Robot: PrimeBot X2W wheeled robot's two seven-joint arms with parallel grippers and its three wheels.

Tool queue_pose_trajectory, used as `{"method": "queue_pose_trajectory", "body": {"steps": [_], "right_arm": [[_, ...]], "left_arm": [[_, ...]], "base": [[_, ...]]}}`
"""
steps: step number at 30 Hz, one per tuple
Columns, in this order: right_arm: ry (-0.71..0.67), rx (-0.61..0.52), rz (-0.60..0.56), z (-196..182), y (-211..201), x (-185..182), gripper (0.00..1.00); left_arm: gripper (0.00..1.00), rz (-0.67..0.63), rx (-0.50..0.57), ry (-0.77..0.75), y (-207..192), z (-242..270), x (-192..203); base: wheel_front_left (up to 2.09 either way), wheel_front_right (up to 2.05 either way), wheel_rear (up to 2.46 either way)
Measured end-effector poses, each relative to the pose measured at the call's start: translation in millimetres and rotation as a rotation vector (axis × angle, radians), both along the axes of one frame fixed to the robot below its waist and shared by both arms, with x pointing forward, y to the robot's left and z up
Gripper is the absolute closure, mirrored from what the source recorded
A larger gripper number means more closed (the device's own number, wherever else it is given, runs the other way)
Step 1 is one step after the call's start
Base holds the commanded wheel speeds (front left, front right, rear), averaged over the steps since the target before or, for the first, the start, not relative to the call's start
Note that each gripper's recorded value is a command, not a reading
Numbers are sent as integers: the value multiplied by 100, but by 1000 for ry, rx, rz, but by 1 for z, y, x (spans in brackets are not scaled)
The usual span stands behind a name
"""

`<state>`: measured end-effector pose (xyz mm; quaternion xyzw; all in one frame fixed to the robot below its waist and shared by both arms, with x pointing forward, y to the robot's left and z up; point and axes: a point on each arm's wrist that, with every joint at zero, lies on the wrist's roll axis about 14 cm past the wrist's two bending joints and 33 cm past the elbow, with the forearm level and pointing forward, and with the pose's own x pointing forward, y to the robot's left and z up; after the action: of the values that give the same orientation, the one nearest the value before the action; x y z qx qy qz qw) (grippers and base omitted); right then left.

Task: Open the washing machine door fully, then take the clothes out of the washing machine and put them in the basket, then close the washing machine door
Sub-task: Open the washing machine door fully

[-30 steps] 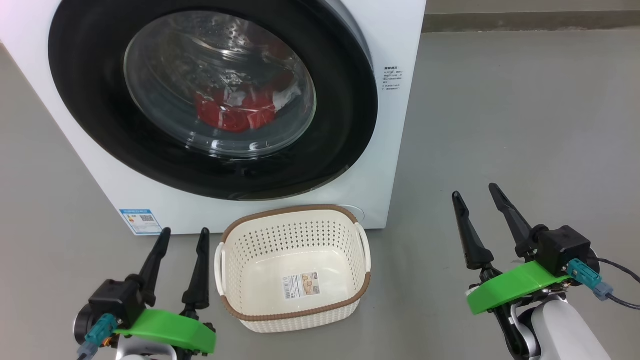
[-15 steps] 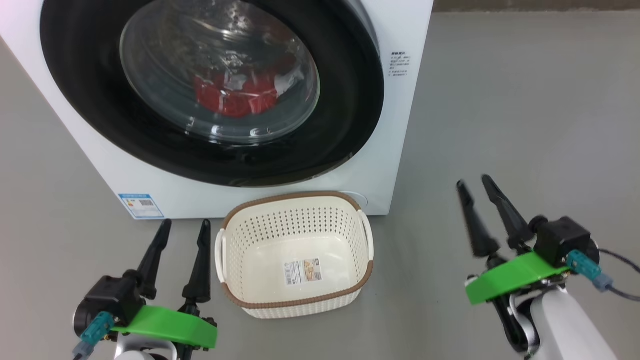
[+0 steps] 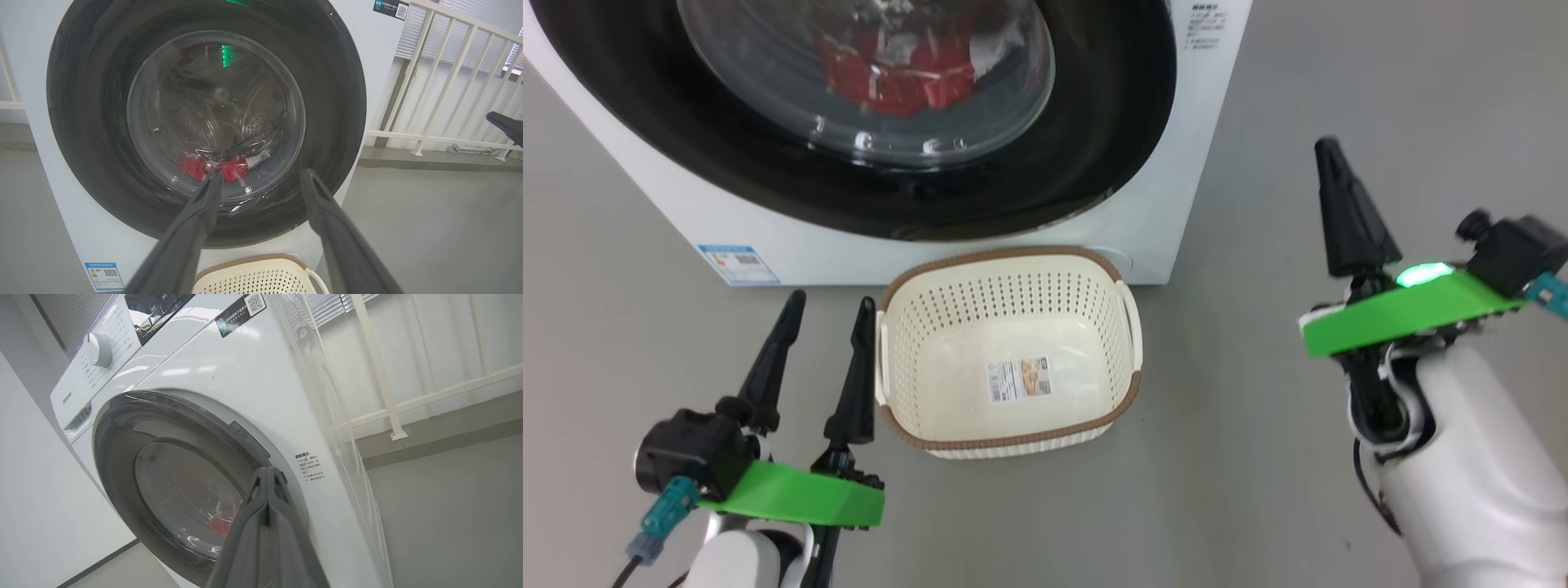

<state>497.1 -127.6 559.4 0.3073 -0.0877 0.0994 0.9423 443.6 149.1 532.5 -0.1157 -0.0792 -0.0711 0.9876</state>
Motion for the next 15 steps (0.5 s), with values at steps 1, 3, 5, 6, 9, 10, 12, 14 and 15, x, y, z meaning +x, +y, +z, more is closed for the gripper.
{"method": "queue_pose_trajectory", "body": {"steps": [1, 3, 5, 6, 9, 10, 12, 14, 15], "right_arm": [[5, 24, 3, 0, -1, 6, 100], [19, 63, 9, -2, -4, 17, 100], [30, 95, 13, -3, -5, 23, 100], [44, 126, 24, -4, -4, 29, 100], [78, 202, 64, -6, 0, 45, 100], [88, 226, 75, -6, 0, 51, 100], [107, 261, 100, -7, 0, 62, 100], [132, 303, 133, -9, 3, 72, 100], [145, 322, 150, -10, 5, 77, 100]], "left_arm": [[0, -1, 1, 2, 0, -2, 2], [0, -3, 6, 5, 0, -5, 6], [0, -4, 7, 2, 0, -5, 8], [0, -6, 7, -2, -1, -5, 10], [0, -8, 14, -1, -1, -7, 16], [0, -8, 22, -1, -1, -9, 18], [0, -7, 28, 4, 0, -12, 21], [0, -4, 30, 5, 1, -15, 25], [0, -1, 31, 6, 2, -16, 26]], "base": [[0, 0, 0], [0, 0, 0], [0, 0, 0], [0, 0, 0], [0, 0, 0], [0, 0, 0], [0, 0, 0], [0, 0, 0], [0, 0, 0]]}}
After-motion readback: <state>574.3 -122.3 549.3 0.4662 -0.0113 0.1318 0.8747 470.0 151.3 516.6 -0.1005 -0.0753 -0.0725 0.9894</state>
